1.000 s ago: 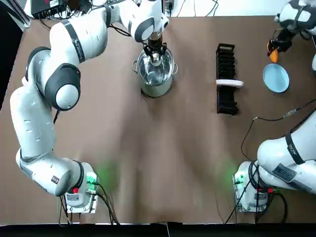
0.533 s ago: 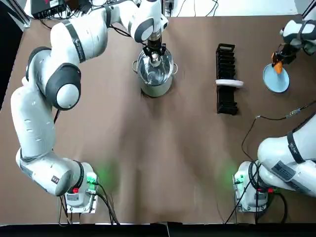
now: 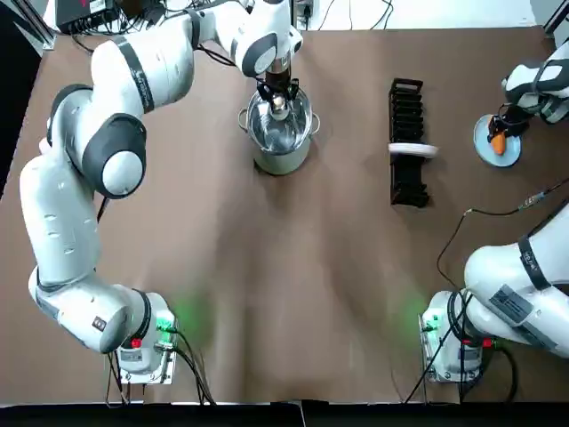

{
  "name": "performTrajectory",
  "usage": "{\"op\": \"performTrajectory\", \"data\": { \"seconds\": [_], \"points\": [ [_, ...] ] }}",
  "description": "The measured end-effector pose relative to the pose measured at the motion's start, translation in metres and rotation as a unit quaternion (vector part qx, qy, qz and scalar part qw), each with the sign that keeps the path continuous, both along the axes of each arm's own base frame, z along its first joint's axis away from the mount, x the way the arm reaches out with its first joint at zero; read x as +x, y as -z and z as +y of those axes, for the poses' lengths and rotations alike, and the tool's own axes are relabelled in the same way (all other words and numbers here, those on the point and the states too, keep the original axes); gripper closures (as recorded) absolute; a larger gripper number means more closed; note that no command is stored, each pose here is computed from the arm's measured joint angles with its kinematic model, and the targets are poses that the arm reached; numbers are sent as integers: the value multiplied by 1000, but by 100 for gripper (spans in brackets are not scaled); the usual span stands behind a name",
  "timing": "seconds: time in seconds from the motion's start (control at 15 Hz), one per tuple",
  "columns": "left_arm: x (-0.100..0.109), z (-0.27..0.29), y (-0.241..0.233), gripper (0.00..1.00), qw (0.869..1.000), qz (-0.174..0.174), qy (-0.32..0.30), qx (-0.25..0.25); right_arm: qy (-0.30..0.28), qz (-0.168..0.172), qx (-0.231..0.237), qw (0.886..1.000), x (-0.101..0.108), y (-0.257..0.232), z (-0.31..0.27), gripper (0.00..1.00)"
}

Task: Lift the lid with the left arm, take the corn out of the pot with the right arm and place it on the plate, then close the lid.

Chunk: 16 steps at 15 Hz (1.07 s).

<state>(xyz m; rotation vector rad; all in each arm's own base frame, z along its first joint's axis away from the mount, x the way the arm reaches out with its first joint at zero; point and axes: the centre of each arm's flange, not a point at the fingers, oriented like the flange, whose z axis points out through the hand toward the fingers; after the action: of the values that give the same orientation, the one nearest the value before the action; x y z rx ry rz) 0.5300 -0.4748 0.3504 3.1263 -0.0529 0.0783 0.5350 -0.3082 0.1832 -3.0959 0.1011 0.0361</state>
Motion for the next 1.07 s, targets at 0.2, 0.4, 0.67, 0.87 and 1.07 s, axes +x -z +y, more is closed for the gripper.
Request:
{"op": "performTrajectory", "data": {
  "seconds": [0.2, 0.4, 0.67, 0.87, 1.07],
  "points": [
    [5, 5, 1, 50, 1000, -5, -1, 6, -4, 1, 1, 1000, -1, 5, -1, 59],
    [4, 4, 1, 50, 1000, -5, 0, 6, -11, -1, 1, 1000, -1, 3, -2, 55],
    [3, 3, 1, 50, 1000, -4, 1, 6, -13, 4, 3, 1000, 0, 1, -4, 21],
    [1, 1, 2, 50, 1000, -2, 0, 4, -16, 25, 14, 999, 5, -11, -9, 18],
    [0, 0, 3, 50, 1000, 8, -8, -3, -32, 29, 12, 999, 20, -48, -17, 12]
  ]
}}
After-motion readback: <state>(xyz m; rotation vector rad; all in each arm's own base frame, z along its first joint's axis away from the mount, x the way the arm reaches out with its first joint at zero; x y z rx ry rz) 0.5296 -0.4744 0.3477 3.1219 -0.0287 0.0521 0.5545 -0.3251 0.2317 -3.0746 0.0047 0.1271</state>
